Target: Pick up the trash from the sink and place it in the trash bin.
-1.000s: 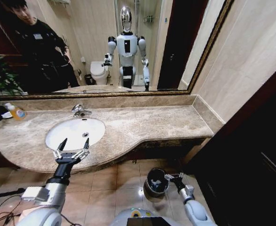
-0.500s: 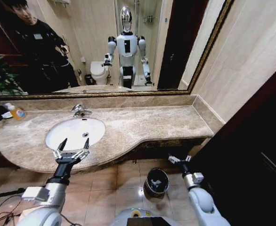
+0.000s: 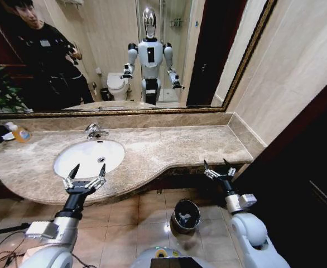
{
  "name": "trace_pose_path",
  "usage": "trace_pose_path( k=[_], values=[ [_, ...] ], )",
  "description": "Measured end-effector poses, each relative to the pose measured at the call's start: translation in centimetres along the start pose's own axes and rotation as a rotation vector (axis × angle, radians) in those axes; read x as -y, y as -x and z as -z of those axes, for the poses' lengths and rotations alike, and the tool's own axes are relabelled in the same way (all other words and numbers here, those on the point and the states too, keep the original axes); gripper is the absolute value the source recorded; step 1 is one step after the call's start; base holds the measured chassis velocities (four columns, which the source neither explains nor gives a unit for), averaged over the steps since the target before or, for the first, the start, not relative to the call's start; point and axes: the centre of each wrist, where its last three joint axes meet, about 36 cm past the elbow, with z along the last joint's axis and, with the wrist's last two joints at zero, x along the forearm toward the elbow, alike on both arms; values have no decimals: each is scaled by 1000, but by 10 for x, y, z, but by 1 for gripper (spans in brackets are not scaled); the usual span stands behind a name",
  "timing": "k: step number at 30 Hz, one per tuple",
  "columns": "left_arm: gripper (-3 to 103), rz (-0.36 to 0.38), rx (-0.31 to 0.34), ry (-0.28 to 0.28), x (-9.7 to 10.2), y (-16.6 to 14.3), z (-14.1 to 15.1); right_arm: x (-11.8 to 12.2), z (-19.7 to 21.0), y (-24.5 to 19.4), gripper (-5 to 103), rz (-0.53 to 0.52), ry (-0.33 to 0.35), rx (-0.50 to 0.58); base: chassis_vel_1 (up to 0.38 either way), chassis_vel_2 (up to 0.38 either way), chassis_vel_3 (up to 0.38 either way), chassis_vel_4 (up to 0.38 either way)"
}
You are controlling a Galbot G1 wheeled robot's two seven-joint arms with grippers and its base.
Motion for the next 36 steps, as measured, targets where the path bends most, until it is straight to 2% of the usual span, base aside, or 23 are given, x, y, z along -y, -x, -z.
trace_pose_path(
  k=[13, 36],
  values=[
    [100, 0, 0, 0, 0, 0, 0, 15, 48, 3, 100, 10, 8, -20, 0, 0, 0, 0],
    [100, 0, 0, 0, 0, 0, 0, 12, 50, 4, 100, 6, -2, -21, 0, 0, 0, 0]
  ],
)
